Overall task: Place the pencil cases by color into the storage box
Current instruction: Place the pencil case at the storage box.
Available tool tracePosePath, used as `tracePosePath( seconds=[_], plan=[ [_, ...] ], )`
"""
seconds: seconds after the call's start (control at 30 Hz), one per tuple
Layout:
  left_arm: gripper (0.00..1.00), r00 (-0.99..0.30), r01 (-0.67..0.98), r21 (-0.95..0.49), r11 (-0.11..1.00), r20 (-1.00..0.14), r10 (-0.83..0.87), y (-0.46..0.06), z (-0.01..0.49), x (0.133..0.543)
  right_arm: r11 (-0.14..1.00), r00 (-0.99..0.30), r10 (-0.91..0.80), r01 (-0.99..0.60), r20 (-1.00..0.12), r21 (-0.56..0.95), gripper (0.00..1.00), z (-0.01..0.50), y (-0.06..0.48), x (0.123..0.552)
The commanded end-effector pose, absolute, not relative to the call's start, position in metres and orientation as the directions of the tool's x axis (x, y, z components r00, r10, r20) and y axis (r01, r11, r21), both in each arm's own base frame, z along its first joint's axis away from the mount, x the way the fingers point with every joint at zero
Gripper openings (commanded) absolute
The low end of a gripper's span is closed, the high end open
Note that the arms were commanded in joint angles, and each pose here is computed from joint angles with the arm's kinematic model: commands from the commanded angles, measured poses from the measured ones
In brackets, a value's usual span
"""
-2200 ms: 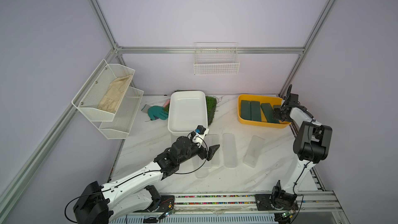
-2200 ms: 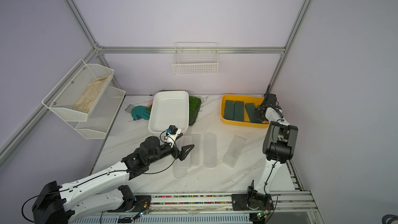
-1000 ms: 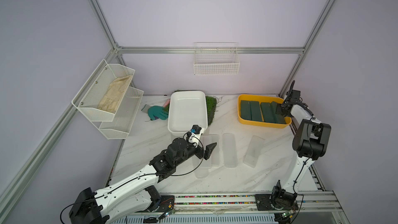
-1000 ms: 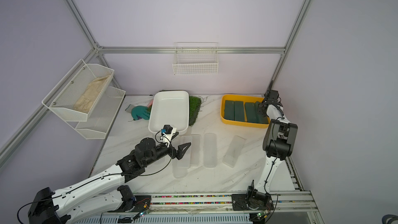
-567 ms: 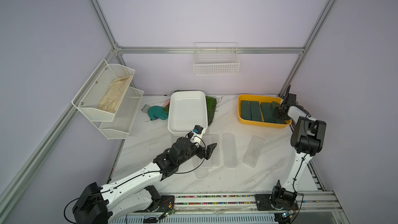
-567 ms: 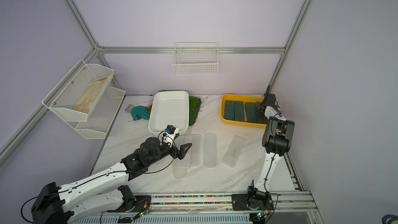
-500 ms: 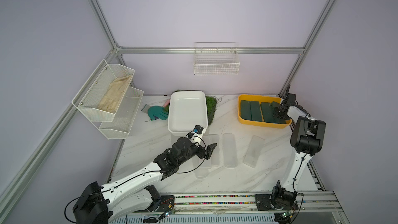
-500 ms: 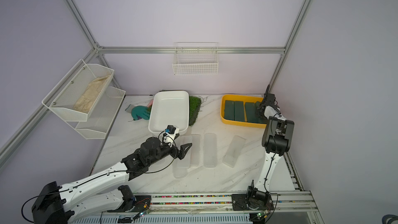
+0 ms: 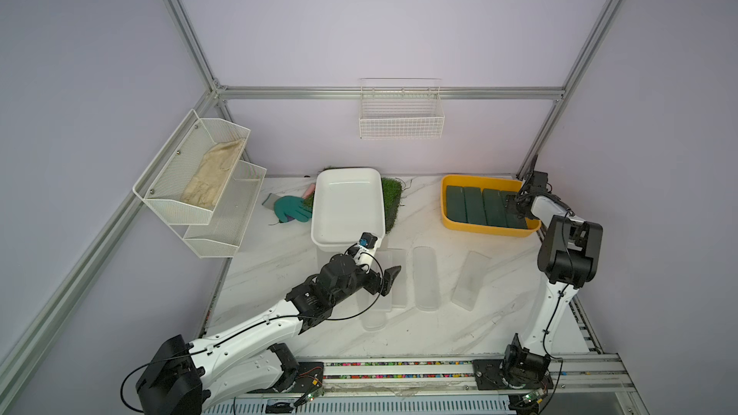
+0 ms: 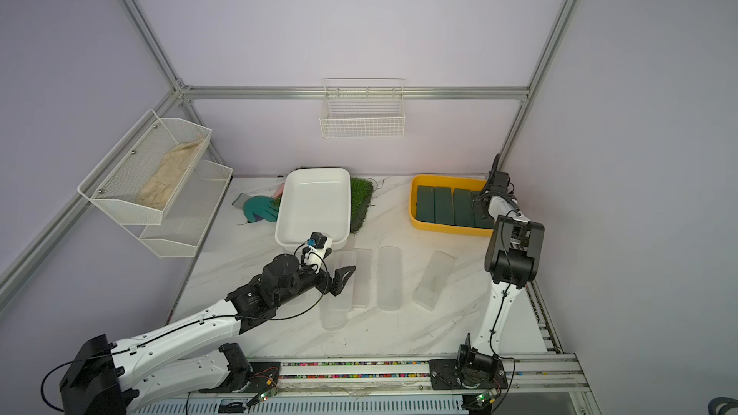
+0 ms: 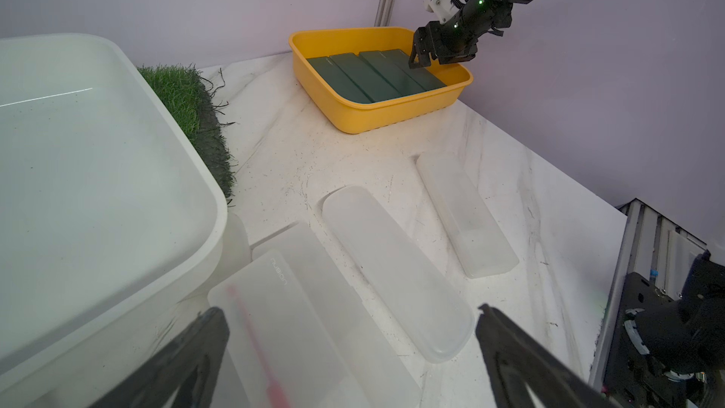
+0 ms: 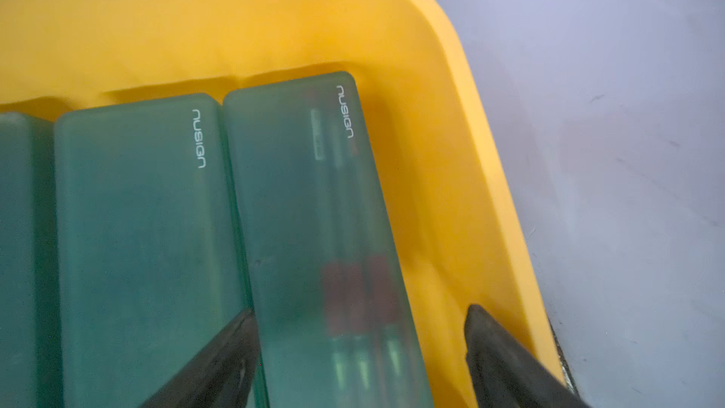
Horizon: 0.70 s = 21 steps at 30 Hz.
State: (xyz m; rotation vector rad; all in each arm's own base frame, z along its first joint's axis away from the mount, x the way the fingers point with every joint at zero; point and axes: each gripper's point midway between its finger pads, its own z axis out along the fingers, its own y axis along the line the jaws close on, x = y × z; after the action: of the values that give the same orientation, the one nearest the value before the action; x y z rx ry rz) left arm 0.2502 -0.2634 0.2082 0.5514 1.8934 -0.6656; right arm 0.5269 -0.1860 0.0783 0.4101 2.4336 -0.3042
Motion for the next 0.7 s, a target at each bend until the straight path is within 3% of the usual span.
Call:
tracePosePath(
  seconds=[0.0, 0.33, 0.67],
  plan=[
    [1.00, -0.356, 0.629, -0.217, 0.746, -0.934, 0.029, -0.263, 0.232, 0.253, 0.932, -0.701, 0.198, 0.350, -0.685, -0.089, 0.85, 0.099, -0.178, 0.536],
    [1.00, -0.361, 0.574, -0.199, 0.794, -0.932, 0.027, -0.250, 0.247, 0.260, 0.950, -0.506, 0.208, 0.307, -0.837, 0.050, 0.90, 0.200, -0.101, 0.543],
    [1.00, -0.433, 0.406, -0.200, 0.892, -0.901, -0.005, -0.207, 0.256, 0.279, 0.866, -0.368, 0.493, 0.292, -0.789, 0.405, 0.94, 0.250, -0.019, 0.455]
  ],
)
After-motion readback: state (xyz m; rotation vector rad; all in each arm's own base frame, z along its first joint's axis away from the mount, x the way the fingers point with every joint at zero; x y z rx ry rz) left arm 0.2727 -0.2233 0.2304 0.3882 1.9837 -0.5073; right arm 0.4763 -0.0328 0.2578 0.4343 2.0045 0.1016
